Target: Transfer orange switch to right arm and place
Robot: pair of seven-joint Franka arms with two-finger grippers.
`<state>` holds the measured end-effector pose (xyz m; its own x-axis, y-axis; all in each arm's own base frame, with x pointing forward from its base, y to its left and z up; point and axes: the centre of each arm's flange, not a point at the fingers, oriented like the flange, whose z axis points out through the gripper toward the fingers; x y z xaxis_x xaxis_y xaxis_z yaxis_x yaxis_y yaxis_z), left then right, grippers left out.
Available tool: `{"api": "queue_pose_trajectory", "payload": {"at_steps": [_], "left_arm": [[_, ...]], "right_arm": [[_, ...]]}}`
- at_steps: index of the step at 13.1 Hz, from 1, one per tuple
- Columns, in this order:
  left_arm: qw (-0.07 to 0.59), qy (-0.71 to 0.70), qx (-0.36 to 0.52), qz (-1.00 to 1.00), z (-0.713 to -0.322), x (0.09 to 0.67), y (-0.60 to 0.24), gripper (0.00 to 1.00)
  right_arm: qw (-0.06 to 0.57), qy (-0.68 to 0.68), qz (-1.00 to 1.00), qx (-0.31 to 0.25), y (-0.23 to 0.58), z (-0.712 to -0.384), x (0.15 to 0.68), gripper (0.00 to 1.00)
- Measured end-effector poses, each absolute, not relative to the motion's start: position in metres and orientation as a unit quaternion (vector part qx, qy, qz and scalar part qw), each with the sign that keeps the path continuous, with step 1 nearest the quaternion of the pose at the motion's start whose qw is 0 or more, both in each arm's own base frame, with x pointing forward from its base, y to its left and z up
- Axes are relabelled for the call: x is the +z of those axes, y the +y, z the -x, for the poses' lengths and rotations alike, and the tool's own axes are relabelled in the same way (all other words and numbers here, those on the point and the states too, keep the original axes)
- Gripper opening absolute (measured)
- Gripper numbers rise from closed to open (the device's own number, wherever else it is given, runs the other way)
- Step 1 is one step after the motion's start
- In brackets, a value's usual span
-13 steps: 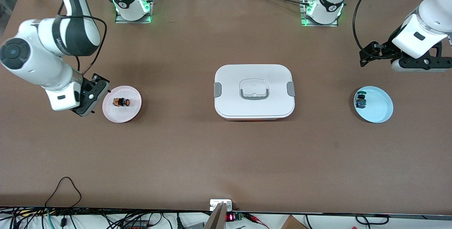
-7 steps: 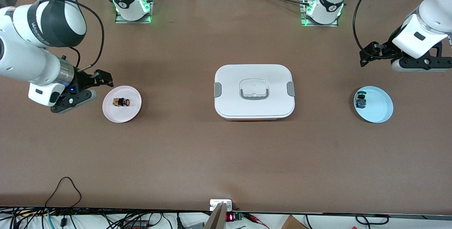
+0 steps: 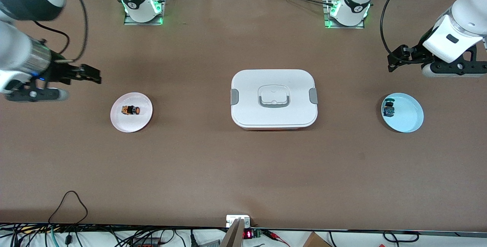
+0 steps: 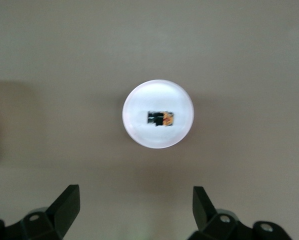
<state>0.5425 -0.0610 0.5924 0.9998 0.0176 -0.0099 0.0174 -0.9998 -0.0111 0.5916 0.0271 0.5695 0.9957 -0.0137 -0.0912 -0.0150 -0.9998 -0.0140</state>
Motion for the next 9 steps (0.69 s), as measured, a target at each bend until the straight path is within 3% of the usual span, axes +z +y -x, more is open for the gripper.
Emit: {"api": "queue_pose_trajectory", "payload": {"at_steps": [4,9], "left_arm": [[0.006,-0.009,0.005,1.000,-0.543,0.592,-0.061,1.00],[0.006,-0.010,0.008,1.000,-0.542,0.592,-0.060,1.00]], "right_arm": [[0.009,0.014,1.000,0.010,-0.045,-0.589,0.589,1.00],[0.001,-0.003,1.000,0.025,-0.028,-0.577,0.573,1.00]]}}
